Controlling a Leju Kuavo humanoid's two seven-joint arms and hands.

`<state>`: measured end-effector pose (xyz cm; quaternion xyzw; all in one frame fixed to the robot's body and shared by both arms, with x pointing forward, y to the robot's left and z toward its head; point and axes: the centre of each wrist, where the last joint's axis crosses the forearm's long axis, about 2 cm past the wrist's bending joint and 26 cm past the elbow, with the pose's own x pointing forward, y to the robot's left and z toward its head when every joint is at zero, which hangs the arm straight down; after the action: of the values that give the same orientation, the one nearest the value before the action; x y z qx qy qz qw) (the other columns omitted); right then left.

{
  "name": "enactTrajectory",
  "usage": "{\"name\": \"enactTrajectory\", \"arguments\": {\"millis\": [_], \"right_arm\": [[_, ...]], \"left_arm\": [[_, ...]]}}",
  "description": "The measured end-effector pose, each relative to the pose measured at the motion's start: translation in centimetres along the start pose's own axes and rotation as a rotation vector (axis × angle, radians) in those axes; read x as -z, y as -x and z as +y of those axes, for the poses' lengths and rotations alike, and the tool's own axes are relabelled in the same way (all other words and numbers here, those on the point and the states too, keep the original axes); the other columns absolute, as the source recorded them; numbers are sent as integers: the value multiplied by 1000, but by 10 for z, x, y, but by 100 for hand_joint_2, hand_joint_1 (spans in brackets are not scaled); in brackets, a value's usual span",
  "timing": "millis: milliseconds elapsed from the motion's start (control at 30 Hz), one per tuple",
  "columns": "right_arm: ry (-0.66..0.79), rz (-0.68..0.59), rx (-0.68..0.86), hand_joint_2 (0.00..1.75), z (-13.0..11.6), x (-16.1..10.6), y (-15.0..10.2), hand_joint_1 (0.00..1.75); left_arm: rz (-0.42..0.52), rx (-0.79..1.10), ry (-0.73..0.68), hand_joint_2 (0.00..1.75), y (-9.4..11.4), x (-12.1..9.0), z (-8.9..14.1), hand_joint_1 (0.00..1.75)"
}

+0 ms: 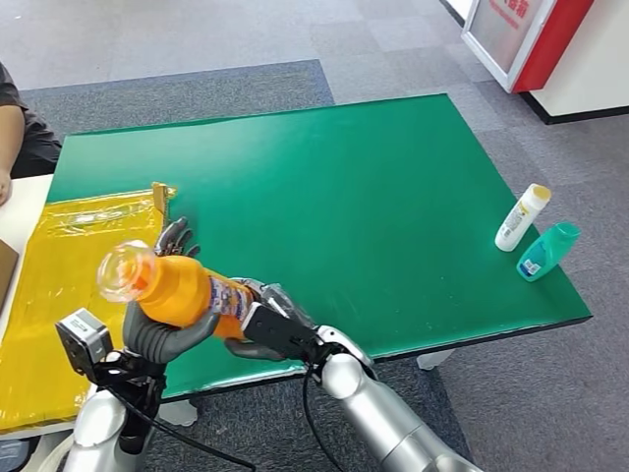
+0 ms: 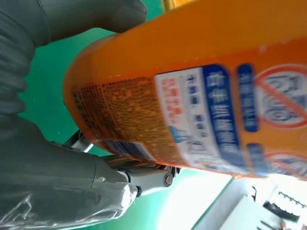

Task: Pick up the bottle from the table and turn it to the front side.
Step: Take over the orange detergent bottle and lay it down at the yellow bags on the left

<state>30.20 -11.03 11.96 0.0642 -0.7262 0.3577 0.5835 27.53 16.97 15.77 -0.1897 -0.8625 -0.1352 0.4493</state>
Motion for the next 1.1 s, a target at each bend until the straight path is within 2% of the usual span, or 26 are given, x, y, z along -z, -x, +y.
{"name": "enactTrajectory", "arguments": {"millis": [133,200,267,333,733,767,867,900,1100], "right_arm": [[-9,27,-24,175,4,0,6,175],[-10,40,-38,175,5,-1,8,175],[-11,52,-47,175,6,-1,10,175],[-12,60,-50,175,7,-2,11,175],[-17,75,-50,175,7,-3,14,175],[-17,75,-50,175,8,-3,14,160],[-18,75,-50,175,8,-3,14,29],[-19,75,-50,175,8,-3,14,0],[-9,69,-39,175,7,-5,14,0]], "left_arm": [[-7,-1,4,175,-2,1,0,0],[-6,1,7,175,-2,1,0,10],[-4,2,10,175,-3,1,0,98],[-1,-1,11,175,-3,1,0,175],[17,-27,6,175,-3,0,0,175],[17,-29,5,175,-3,0,0,175],[18,-30,6,175,-3,0,-1,175],[19,-31,6,175,-3,0,-1,175],[35,-6,19,175,-3,0,2,175]]}}
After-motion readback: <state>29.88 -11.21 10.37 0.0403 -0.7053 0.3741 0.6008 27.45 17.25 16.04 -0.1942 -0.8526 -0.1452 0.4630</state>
